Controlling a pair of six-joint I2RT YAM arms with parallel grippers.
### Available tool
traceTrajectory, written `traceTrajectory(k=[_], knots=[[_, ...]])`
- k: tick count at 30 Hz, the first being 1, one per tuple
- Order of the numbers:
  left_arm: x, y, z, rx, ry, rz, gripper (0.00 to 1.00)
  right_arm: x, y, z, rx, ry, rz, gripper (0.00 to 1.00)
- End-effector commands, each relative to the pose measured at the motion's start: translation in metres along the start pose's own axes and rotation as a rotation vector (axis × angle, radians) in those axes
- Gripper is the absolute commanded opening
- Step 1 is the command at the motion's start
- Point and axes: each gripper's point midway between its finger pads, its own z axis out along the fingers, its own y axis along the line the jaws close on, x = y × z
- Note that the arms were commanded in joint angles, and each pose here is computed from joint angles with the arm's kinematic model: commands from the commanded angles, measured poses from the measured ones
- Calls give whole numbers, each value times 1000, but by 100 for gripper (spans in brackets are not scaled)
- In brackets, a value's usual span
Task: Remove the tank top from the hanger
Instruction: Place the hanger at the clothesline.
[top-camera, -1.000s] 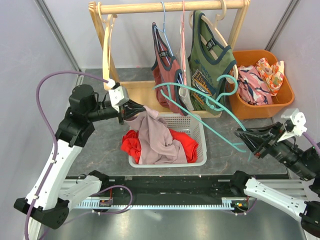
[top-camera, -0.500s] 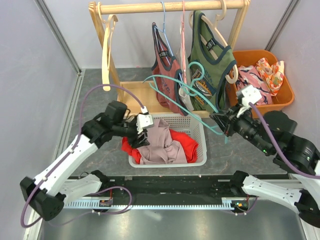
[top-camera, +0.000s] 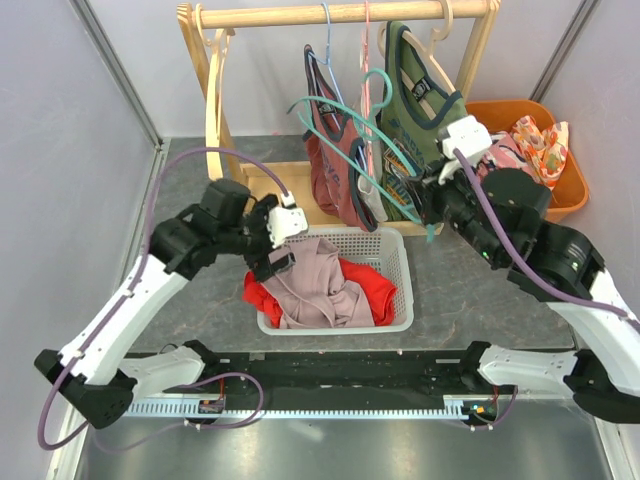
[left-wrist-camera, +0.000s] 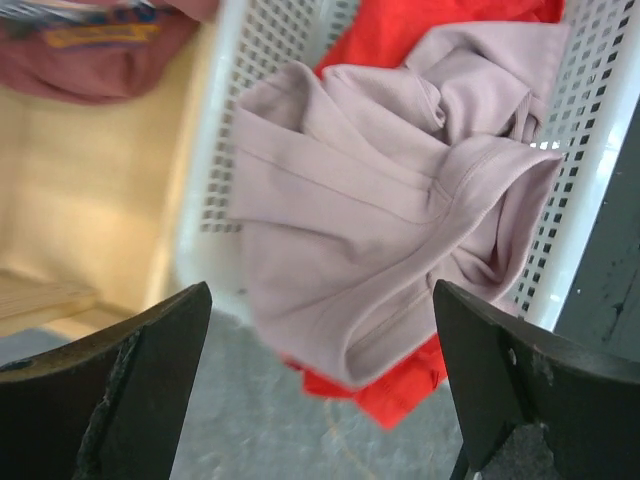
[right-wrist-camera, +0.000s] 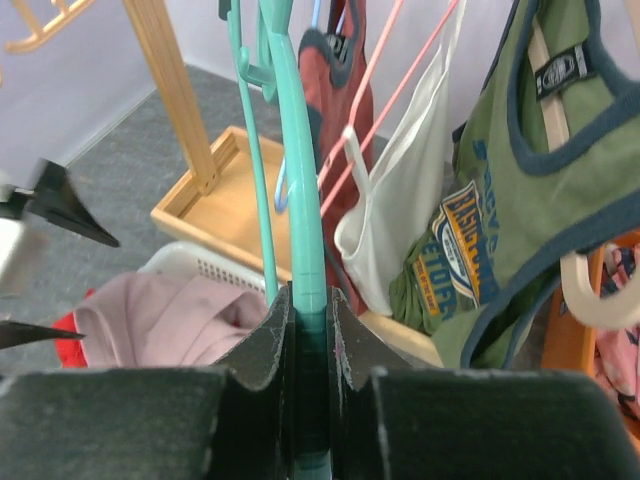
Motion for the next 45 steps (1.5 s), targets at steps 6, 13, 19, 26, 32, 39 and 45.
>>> traceTrajectory(k=[6,13,19,26,32,39,45], knots=[[-59,13,-91,-131,-99,36,100,-55,18,48,50,-104,-2,0],[-64,11,-128,-210,-124,-13,100,-65,44,96,178,-95,-26,0],[-57,6,-144,-254,-142,4,100,-76,61,120,241,-124,-53,0],[-51,-2,-147,-272,-190,-9,99,-88,72,142,272,-179,-37,0],[-46,-4,-152,-286,-190,-1,100,-96,79,164,324,-197,-85,0],[-49,-6,-160,-298,-212,6,100,-86,84,185,378,-192,-138,0],[-50,-9,-162,-293,-226,6,99,-89,84,196,400,-221,-145,0]])
